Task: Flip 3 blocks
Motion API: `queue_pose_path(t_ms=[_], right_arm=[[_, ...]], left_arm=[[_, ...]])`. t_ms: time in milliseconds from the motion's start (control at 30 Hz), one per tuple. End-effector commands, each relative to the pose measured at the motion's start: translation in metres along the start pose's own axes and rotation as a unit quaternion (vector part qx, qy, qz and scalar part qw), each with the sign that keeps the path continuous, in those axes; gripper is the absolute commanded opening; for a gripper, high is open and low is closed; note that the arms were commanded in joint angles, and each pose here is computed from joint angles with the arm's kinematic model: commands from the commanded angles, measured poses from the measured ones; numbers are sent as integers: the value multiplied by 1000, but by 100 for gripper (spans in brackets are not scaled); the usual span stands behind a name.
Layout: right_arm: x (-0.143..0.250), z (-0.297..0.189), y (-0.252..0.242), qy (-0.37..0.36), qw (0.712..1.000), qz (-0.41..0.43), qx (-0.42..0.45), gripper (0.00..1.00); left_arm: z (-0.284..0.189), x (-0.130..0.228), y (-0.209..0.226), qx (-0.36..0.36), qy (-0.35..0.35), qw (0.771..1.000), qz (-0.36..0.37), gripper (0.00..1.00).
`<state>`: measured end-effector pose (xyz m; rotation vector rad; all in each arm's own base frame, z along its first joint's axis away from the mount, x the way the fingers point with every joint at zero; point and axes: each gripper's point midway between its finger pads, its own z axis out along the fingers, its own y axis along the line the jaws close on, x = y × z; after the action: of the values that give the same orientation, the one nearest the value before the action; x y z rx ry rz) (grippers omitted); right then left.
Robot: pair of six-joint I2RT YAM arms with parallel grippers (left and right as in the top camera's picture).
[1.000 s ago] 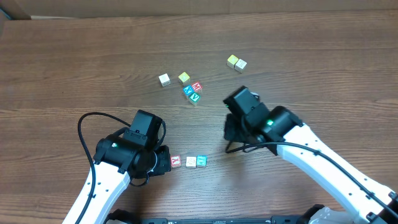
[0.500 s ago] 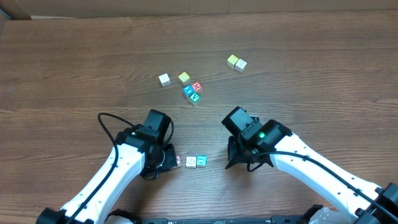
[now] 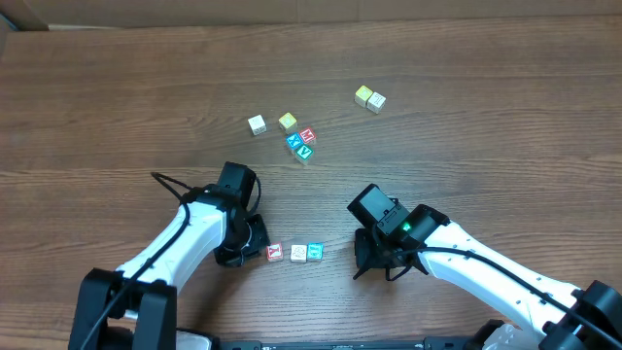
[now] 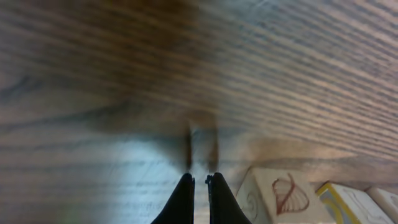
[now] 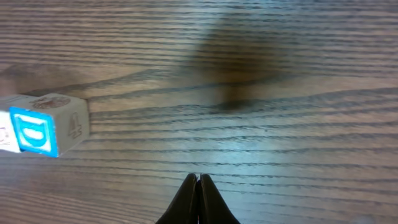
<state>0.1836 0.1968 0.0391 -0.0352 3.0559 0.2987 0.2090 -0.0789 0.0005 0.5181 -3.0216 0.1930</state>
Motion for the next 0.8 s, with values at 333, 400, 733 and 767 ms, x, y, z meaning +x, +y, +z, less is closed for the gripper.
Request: queue_pose_path(t_ms=[333, 400, 733, 767], right_arm=[[0, 0, 6, -2, 999, -31, -14, 4], [0, 0, 6, -2, 999, -31, -15, 4], [1, 0, 7, 0, 999, -31, -17, 4], [1, 0, 7, 2, 999, -31, -19, 4]], left_arm=[[1, 1, -22, 60, 9, 995, 76, 4], [1, 3, -22, 59, 12, 995, 78, 4], [3, 20, -25, 46, 35, 995, 83, 4], [3, 21, -25, 44, 38, 995, 78, 4]])
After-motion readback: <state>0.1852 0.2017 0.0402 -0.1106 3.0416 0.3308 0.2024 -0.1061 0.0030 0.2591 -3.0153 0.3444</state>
